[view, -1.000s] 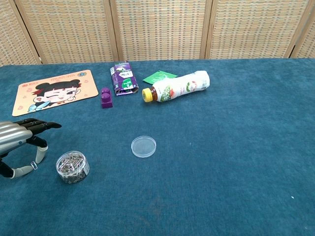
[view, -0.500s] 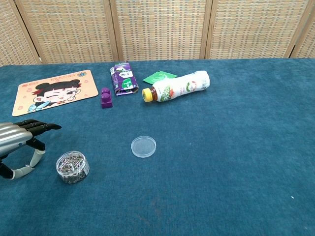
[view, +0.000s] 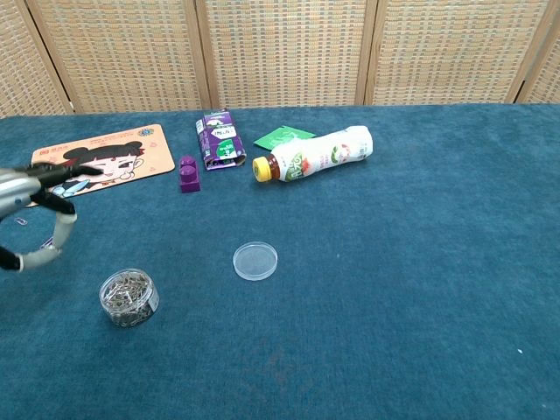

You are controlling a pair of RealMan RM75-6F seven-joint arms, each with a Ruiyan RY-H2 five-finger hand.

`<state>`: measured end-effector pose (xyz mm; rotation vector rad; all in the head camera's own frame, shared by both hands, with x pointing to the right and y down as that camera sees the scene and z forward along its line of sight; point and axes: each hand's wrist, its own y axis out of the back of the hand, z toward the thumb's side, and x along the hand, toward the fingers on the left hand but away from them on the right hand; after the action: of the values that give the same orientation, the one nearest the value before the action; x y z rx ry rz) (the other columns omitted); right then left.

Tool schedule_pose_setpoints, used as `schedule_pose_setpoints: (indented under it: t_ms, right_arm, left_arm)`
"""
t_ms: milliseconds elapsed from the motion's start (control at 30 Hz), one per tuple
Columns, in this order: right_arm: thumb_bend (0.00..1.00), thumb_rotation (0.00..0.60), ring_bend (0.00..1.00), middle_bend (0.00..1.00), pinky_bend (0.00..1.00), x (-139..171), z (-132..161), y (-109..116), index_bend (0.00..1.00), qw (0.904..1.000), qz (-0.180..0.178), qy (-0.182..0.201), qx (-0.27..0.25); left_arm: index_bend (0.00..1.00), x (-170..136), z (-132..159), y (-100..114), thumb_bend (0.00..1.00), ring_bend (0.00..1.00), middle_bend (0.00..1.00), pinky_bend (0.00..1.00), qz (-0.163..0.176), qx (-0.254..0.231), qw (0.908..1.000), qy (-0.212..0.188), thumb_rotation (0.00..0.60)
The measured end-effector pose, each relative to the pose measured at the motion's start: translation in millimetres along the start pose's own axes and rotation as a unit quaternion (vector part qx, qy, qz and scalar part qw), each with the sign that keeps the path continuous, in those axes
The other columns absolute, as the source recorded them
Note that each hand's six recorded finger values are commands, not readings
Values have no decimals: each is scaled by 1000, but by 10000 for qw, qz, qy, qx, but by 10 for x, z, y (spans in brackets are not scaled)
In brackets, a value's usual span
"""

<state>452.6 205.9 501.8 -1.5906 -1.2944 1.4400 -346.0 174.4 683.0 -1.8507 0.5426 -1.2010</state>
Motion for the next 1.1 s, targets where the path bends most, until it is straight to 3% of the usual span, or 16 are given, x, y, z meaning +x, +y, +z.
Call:
schedule_pose_setpoints:
  t_ms: [167, 333, 667, 733, 867, 933, 1100]
  right_arm:
    - [0, 600, 0, 0, 0, 1, 0, 6, 0, 10000, -11, -1, -3]
    - [0, 600, 0, 0, 0, -3, -15, 14, 0, 10000, -17, -19, -19]
    - [0, 600, 0, 0, 0, -10, -21, 18, 0, 10000, -20, -24, -25]
    - [0, 600, 0, 0, 0, -10, -20, 17, 0, 10000, -19, -24, -23]
    - [0, 600, 0, 0, 0, -9, -12, 12, 0, 10000, -15, -14, -14]
    - [0, 600, 0, 0, 0, -9, -10, 10, 0, 10000, -13, -14, -16]
    - [0, 600, 0, 0, 0, -11, -9, 10, 0, 10000, -16, -15, -18]
  left_arm:
    - [685, 55, 176, 201, 473, 0, 0, 0, 157, -76, 9996, -215, 600]
    - [685, 140, 415, 53, 474, 0, 0, 0, -133, -19, 9990, -421, 600]
    - [675, 169, 611, -114, 476, 0, 0, 0, -305, -33, 9978, -595, 600]
    - [537, 168, 608, -119, 453, 0, 0, 0, -304, -54, 9978, -579, 600]
    - [71, 162, 604, -122, 212, 0, 0, 0, -311, -155, 9978, -561, 600]
    - [5, 151, 605, -96, 149, 0, 0, 0, -277, -275, 9975, -589, 600]
    - [0, 102, 567, 90, 70, 0, 0, 0, 22, -584, 9961, -660, 600]
